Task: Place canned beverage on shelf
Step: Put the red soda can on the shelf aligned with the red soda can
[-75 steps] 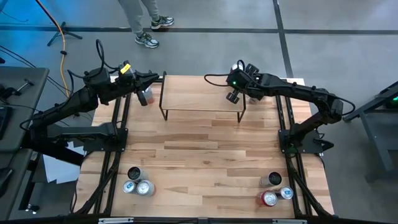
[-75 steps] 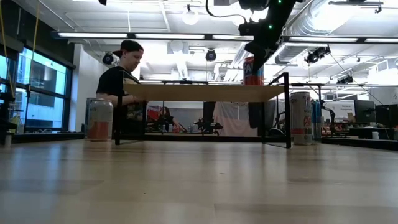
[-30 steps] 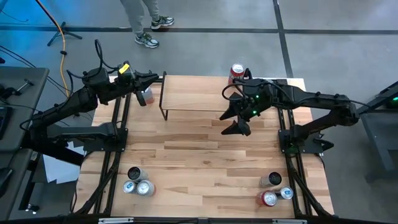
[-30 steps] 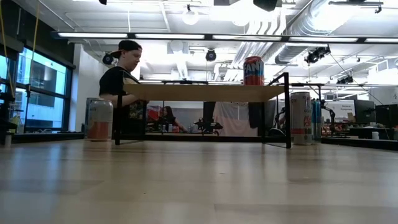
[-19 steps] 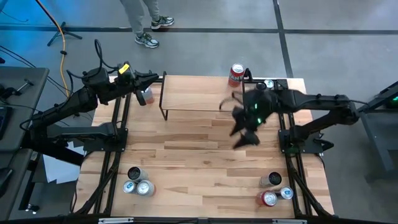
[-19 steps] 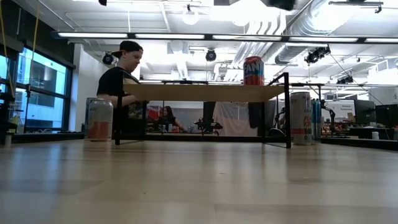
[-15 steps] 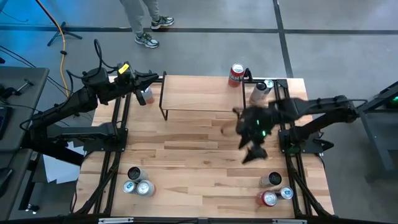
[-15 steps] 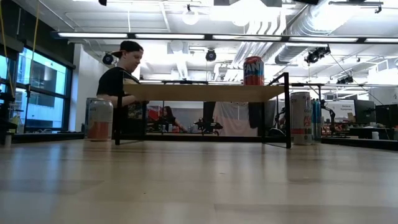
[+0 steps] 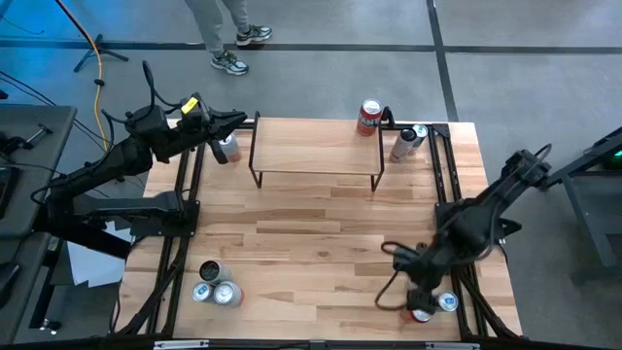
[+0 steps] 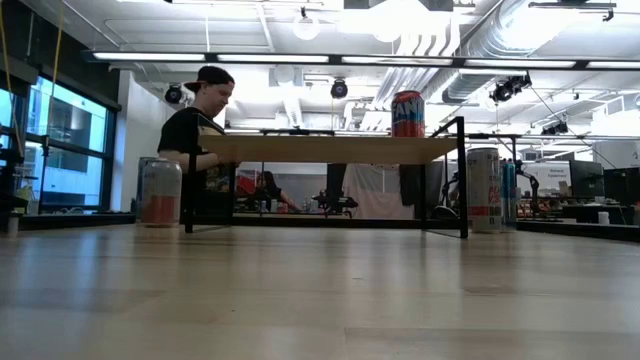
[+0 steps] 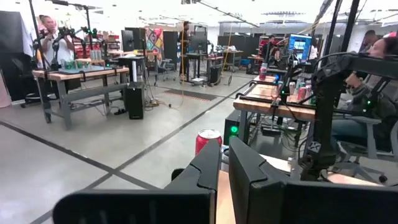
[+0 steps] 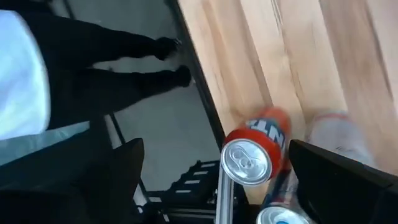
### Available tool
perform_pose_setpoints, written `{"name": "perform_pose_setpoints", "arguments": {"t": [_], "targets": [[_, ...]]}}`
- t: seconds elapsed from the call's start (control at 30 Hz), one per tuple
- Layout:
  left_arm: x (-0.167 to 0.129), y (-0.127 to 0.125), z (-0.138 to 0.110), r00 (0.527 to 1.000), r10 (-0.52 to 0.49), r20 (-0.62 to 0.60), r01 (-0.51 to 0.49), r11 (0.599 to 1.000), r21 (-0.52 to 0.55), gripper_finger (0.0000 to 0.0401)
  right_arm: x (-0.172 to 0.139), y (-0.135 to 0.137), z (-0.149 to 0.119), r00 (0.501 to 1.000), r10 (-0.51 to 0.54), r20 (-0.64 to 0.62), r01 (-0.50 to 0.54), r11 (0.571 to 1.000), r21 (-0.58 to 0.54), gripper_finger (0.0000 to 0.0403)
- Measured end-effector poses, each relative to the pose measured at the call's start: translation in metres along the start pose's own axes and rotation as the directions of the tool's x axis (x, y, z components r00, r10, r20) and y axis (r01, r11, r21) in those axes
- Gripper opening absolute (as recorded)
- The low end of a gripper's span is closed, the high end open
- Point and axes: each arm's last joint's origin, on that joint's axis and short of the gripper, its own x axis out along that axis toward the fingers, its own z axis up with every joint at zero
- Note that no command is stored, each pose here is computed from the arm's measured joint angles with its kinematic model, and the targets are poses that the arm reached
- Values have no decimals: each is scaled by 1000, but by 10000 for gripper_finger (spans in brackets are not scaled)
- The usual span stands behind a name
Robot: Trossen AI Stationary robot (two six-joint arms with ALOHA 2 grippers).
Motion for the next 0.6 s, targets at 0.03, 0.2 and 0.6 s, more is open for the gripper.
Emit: {"name": "perform_pose_setpoints", "arguments": {"t": [0.03,0.2,0.6], "targets": [[0,0,0,1000,0,-1,0,1000,0,0,8,3,-1,1000,-11,-28,11,1000,13,385],[0,0,0,1000,0,-2,0,1000,-16,0,38,20,4,990,68,-127,-61,996,59,385],[0,0,0,1000,0,-2,0,1000,-16,0,61,35,-35,986,21,-168,1,991,134,385]]}}
